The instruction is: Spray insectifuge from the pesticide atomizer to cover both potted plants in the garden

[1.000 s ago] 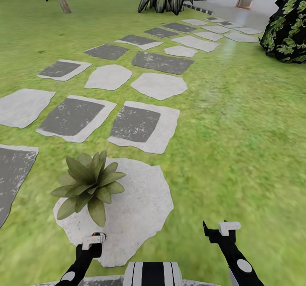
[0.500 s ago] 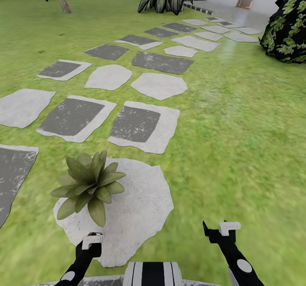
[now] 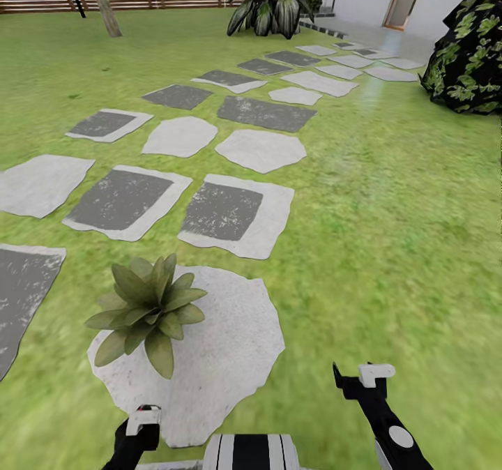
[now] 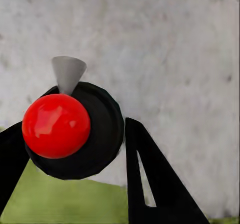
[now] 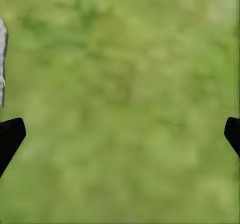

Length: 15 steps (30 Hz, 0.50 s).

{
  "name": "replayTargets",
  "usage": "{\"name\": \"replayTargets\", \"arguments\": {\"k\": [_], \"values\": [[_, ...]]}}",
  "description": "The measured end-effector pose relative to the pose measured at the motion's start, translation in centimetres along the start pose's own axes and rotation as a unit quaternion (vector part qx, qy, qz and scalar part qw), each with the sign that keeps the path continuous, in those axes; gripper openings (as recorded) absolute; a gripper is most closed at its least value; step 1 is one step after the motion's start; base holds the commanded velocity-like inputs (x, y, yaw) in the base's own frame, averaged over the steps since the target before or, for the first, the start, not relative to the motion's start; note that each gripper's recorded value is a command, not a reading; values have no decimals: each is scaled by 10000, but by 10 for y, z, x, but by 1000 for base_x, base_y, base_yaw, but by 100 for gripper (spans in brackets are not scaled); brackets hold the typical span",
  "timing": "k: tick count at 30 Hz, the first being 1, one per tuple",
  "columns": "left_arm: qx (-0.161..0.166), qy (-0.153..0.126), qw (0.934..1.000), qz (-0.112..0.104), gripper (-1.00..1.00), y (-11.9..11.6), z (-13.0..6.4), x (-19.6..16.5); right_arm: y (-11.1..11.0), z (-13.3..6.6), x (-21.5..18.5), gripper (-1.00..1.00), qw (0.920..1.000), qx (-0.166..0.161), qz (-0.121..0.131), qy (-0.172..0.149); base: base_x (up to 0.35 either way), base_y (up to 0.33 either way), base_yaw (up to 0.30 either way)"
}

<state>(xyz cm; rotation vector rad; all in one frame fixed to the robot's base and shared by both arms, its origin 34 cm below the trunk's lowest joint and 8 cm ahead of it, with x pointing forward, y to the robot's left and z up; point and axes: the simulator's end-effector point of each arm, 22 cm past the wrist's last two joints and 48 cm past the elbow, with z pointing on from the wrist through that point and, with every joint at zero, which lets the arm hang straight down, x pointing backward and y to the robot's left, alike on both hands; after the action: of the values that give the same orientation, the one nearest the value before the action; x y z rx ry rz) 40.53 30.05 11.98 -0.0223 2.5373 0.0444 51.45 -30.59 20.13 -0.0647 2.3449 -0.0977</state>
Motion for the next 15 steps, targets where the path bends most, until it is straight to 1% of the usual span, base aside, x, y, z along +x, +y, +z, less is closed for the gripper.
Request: {"name": "replayTargets", "arguments": {"k": [5, 6, 8, 9, 11, 13, 15], "values": [[-164, 57, 9998, 129, -100, 33, -20, 18, -1, -2, -11, 100, 10000, 9, 3, -99, 0, 0, 0], [-184, 42, 9997, 154, -100, 37, -22, 18, -1, -3, -13, 100, 9999, 9, 1, -118, 0, 0, 0], [-301, -45, 9993, 205, -100, 57, -28, 13, -1, -4, -14, 100, 9999, 8, 1, -123, 0, 0, 0], [-360, -116, 9991, 190, -100, 65, -30, 8, -1, -5, -12, 100, 9999, 7, 4, -104, 0, 0, 0], [-561, -326, 9979, 29, -100, 89, -33, -8, -1, -6, -8, 100, 10000, 1, 13, -58, 0, 0, 0], [-624, -438, 9971, -34, -100, 103, -35, -18, 0, -8, -9, 100, 10000, -1, 18, -62, 0, 0, 0], [-614, -474, 9970, -8, -100, 104, -36, -22, -1, -9, -12, 100, 10000, 5, 14, -91, 0, 0, -40]]}}
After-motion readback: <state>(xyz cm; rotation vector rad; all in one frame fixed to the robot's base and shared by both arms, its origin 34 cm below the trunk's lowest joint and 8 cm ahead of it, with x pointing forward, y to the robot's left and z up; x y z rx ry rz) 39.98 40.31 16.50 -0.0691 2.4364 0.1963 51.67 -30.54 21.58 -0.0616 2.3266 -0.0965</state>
